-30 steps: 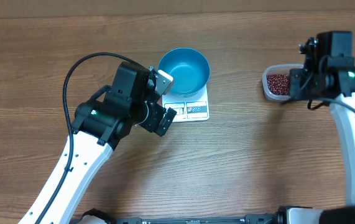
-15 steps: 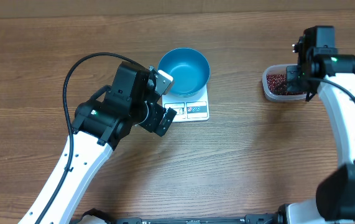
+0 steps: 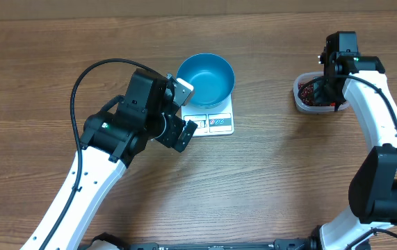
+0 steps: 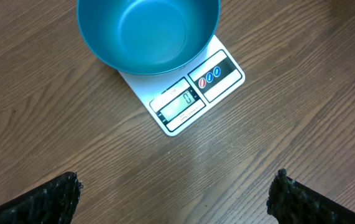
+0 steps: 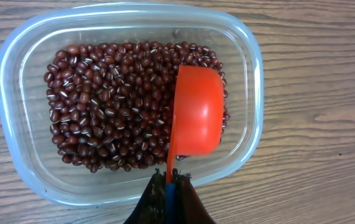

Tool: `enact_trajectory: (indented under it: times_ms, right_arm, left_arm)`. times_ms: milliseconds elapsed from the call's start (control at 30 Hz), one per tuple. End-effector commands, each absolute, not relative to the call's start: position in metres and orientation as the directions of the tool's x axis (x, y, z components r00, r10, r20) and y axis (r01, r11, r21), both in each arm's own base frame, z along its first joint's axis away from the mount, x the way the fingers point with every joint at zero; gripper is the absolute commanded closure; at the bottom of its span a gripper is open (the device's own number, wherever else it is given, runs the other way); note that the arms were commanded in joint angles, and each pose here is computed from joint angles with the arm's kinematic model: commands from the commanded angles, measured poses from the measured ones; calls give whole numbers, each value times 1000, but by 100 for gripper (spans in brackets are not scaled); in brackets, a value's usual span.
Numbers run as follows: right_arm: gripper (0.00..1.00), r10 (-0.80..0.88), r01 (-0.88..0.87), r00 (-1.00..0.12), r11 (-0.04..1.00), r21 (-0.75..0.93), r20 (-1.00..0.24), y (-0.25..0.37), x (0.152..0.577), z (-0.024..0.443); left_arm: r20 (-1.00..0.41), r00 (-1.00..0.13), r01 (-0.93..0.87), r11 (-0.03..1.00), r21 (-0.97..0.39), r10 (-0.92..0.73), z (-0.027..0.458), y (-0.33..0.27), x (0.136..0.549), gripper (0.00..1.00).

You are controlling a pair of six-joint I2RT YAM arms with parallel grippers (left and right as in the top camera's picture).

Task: Scoop item into bowl and weigh 150g on scale
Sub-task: 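Dip the red scoop into the beans and scoop them up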

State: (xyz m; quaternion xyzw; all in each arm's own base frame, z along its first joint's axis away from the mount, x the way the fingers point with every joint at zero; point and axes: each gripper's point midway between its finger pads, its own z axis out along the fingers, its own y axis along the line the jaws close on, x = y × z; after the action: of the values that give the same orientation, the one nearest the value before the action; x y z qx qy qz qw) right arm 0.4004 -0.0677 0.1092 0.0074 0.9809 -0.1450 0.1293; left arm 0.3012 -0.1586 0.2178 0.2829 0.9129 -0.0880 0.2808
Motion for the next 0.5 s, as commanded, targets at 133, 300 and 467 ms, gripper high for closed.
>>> enact_trajectory:
  times_ms: [133,300,467]
  right_arm:
    - [97,-20,1,-959,997,-73,-283,-41,411,104]
    - [97,31,18,-957,999,46,-288,-41,410,104]
    - [97,98,57,-953,987,149,-285,-51,406,106]
  left_arm:
    - [-561,-673,574,819,15,482,217,-156,300,0]
    - [-561,-673,574,819,15,482,217,-156,300,0]
    - [-561,-673,574,819,15,482,217,-156,300,0]
